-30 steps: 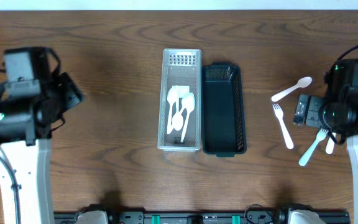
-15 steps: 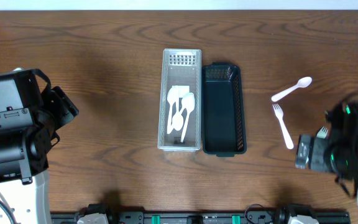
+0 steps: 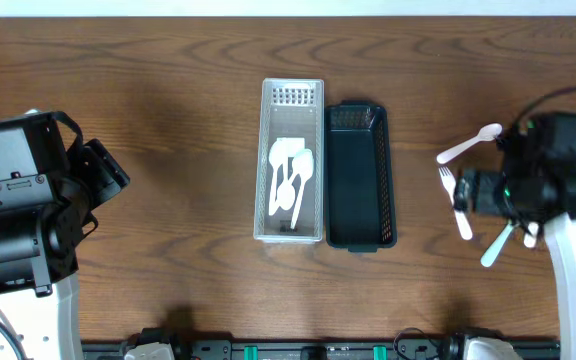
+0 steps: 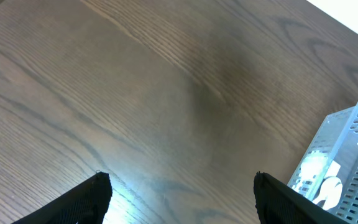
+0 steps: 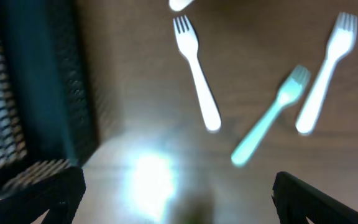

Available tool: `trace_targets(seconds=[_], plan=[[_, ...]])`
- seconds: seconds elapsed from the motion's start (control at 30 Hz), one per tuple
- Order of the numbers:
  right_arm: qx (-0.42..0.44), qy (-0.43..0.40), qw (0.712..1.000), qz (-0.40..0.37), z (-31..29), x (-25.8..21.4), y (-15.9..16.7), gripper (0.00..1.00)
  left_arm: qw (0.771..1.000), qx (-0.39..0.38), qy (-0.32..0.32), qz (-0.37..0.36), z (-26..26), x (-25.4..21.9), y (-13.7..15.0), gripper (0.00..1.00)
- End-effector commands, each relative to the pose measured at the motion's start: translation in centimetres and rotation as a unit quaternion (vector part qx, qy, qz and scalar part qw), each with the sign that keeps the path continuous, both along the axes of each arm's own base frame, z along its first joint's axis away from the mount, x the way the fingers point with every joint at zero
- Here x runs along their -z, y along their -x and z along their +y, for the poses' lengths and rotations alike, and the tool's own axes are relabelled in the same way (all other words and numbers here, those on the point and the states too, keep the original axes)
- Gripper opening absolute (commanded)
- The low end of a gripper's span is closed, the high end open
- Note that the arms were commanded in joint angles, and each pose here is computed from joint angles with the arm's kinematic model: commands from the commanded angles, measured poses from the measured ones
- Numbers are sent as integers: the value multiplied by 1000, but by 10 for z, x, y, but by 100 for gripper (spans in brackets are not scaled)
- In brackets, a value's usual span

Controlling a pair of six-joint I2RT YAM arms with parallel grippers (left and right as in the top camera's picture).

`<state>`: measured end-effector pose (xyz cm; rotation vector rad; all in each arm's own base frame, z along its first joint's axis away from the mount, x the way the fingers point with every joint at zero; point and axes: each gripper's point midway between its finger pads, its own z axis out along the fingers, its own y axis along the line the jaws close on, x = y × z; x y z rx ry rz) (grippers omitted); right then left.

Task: Pack container
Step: 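Move the right gripper over a white fork and grasp it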

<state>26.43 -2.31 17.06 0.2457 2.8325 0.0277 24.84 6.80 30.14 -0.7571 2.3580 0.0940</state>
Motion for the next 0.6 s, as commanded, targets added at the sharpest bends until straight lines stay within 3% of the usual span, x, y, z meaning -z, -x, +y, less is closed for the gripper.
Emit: trace_targets(seconds=[0.0,0.23,0.57], plan=[[-4,37,999,26,-15,31,-10,99,1000,7,-1,4,-1,2,3,76],[-78,53,995,39,-16,106,-23,99,1000,8,-3,4,-1,1,3,76],[-128,49,989,53,-13,155,-34,99,1000,12,-6,5,0,1,2,76]])
